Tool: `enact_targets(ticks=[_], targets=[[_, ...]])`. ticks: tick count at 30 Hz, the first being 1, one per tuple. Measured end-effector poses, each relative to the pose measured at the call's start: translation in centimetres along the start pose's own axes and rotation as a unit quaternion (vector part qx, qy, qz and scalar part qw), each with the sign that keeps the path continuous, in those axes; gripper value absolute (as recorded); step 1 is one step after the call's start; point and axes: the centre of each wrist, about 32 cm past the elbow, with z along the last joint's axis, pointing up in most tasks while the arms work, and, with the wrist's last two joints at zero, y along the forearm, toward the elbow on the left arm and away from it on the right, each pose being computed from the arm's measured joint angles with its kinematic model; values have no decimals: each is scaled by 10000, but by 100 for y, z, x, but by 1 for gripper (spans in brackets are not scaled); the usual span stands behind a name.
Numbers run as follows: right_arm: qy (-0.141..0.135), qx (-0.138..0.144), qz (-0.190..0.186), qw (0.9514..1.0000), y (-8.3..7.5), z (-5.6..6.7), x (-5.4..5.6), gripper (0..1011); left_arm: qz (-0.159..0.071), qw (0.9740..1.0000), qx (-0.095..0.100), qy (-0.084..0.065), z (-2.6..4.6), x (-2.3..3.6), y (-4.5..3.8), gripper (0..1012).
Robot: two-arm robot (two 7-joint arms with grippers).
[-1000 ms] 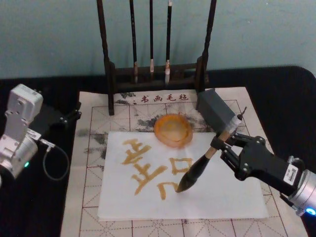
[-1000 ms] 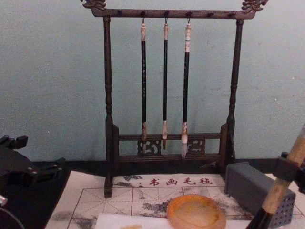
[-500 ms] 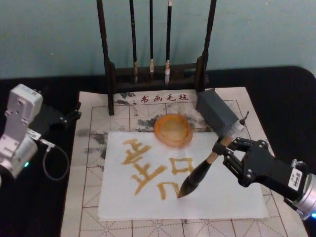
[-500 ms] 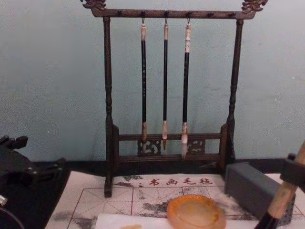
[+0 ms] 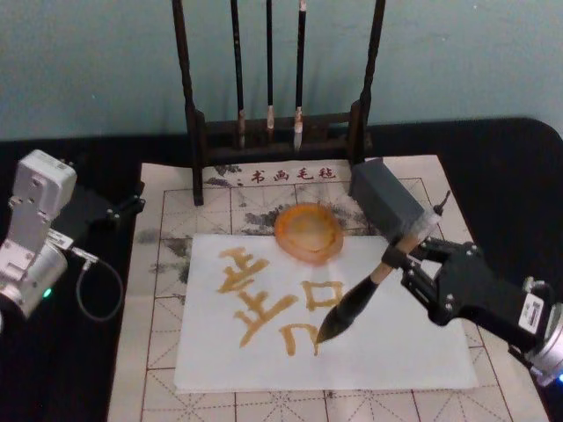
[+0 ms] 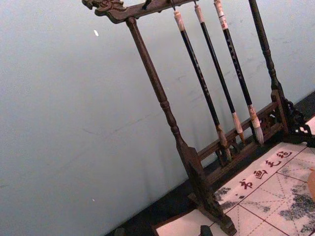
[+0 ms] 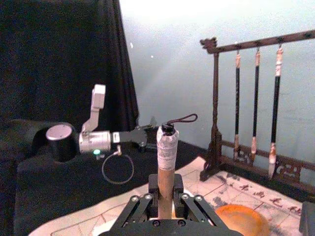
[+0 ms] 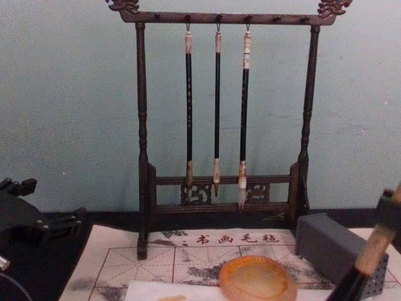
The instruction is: Pick up the brush from the inkstone, write on the paper, then place the brush back to its original position.
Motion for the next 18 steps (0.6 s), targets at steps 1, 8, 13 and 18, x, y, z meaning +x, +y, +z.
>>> enact_targets(ticks=[1,8,13,18], targets=[[1,44,-28,10000,8,13,9,197,0,10000,0,0,0,0,0,1001],[108,292,-261,9992,78,97,87,195,0,10000,0,0,0,0,0,1001],[395,471,-619,9962,169,156,192,195,0,10000,0,0,0,0,0,1001],[795,568,-1079,9893,270,195,300,195,0,10000,0,0,0,0,0,1001]])
